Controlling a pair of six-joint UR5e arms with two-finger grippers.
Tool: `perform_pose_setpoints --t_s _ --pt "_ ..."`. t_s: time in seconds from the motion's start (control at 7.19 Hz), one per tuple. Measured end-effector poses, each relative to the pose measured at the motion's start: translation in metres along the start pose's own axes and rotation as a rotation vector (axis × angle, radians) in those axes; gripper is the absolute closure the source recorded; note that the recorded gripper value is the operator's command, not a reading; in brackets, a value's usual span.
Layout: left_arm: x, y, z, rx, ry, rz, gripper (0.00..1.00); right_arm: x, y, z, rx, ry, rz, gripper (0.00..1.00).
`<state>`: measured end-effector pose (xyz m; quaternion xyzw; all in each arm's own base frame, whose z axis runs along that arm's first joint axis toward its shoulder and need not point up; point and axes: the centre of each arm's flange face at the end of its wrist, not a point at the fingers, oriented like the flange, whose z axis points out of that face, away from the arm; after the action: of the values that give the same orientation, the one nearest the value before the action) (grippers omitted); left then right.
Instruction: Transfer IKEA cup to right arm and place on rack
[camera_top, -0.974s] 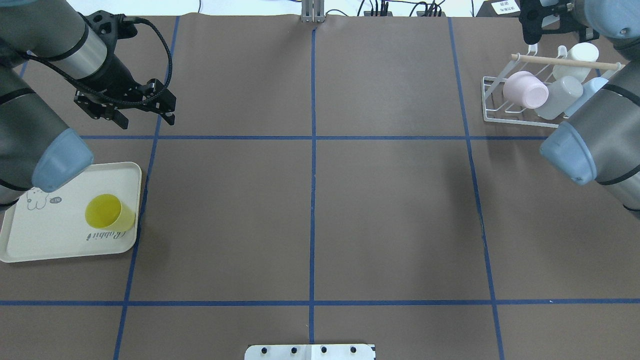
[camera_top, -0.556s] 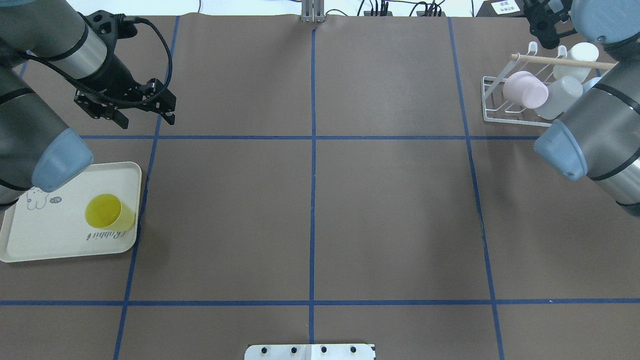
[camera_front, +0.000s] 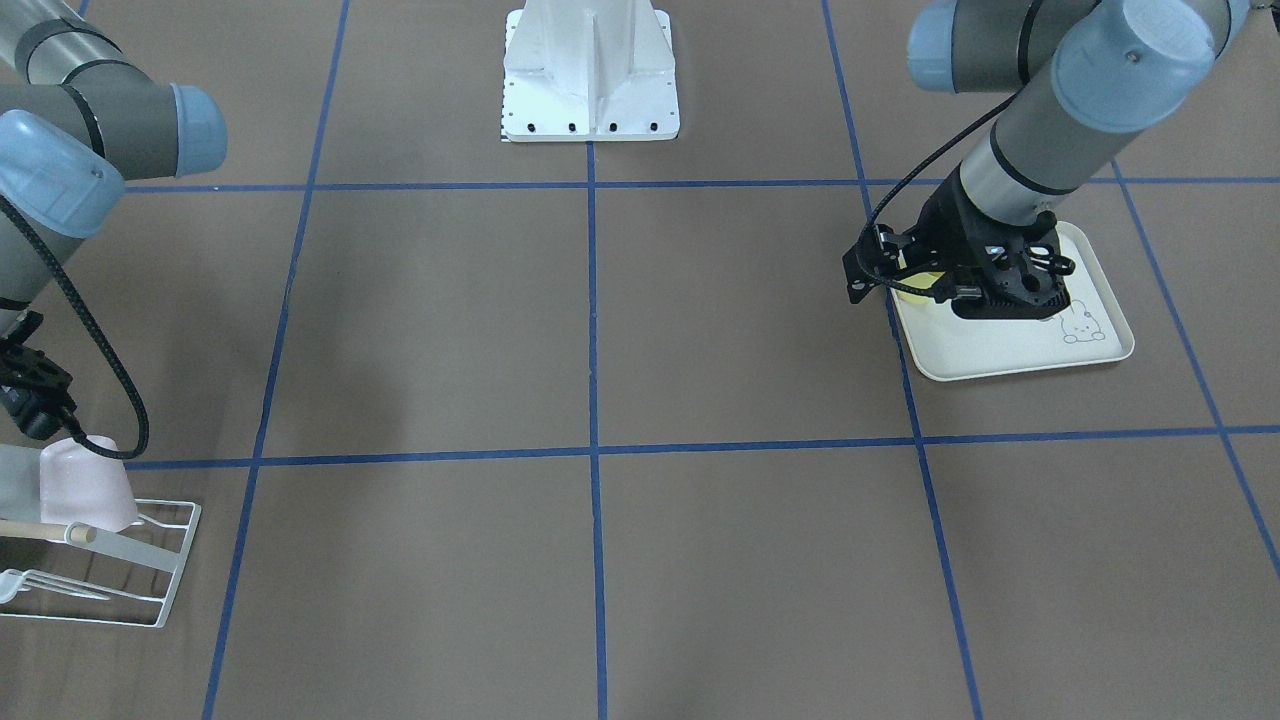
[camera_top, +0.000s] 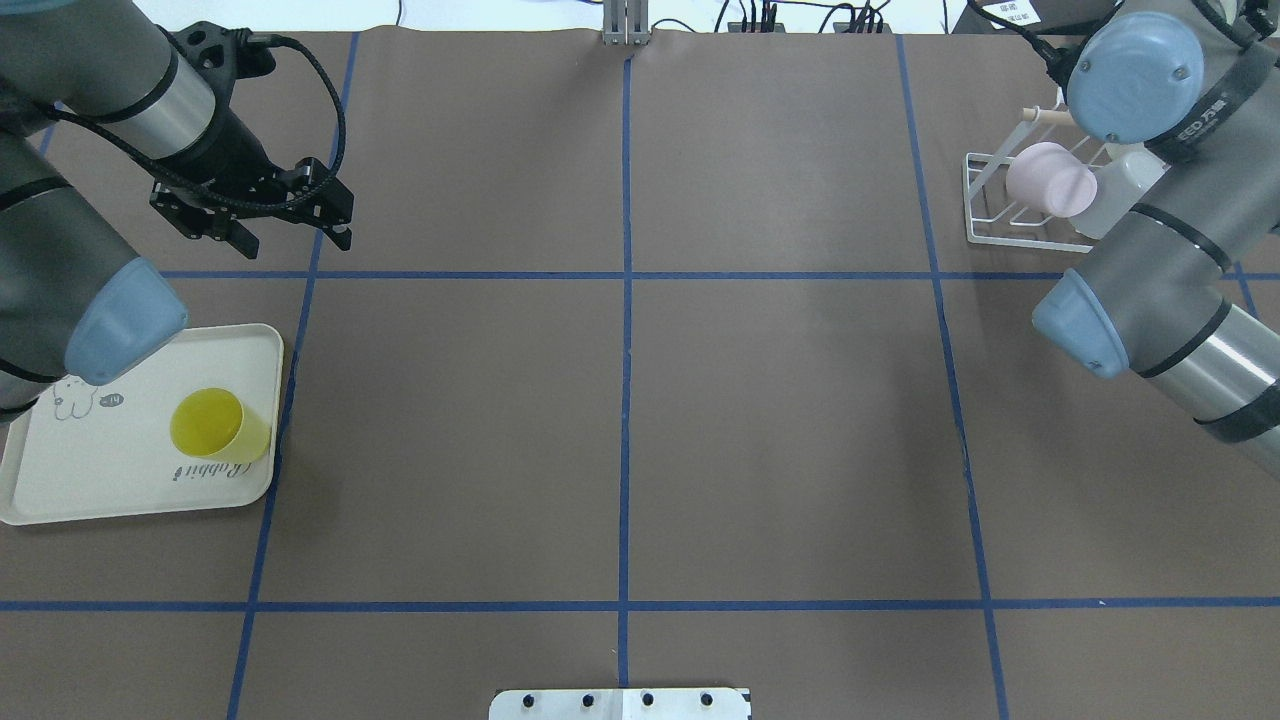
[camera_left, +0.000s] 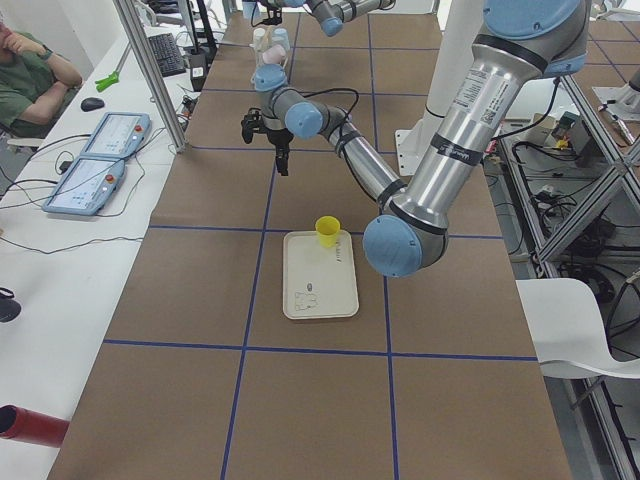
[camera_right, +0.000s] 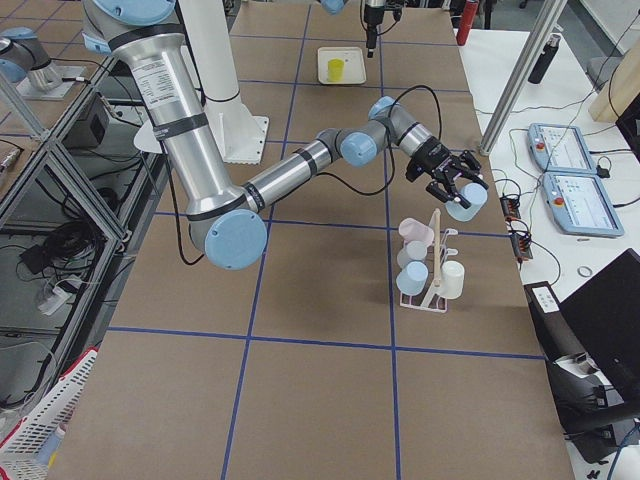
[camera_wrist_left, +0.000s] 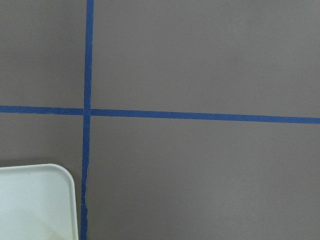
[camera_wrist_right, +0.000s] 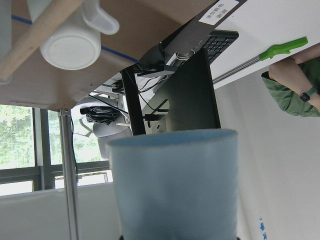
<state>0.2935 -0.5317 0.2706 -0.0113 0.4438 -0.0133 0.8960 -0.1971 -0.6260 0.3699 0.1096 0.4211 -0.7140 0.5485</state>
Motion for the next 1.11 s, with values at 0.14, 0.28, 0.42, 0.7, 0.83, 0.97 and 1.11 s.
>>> perform_pose_setpoints --t_s 0.14,0.28,0.42,0.7,0.83,0.97,1.11 --pt "0.0 0.0 0.0 0.0 0.001 0.001 0.0 -0.004 -0.013 0.006 -0.036 -0.006 -0.024 0.64" --pt "0.0 0.0 0.0 -0.001 0.001 0.001 0.0 -0.009 -0.027 0.016 -0.061 -0.008 -0.039 0.64" --pt "0.001 0.0 0.0 -0.001 0.002 0.002 0.0 -0.017 -0.043 0.03 -0.071 -0.004 -0.044 0.64" --pt "0.001 0.0 0.0 -0.002 0.003 0.001 0.0 -0.028 -0.071 0.05 -0.071 0.014 -0.038 0.64" --pt "0.001 0.0 0.001 -0.003 0.002 0.001 0.0 -0.03 -0.078 0.053 -0.069 0.021 -0.036 0.63" --pt "0.001 0.0 0.001 -0.003 0.002 0.001 0.0 -0.031 -0.081 0.053 -0.068 0.024 -0.035 0.62" --pt "0.002 0.0 0.001 -0.002 0.003 0.002 0.0 -0.032 -0.084 0.052 -0.066 0.025 -0.037 0.61"
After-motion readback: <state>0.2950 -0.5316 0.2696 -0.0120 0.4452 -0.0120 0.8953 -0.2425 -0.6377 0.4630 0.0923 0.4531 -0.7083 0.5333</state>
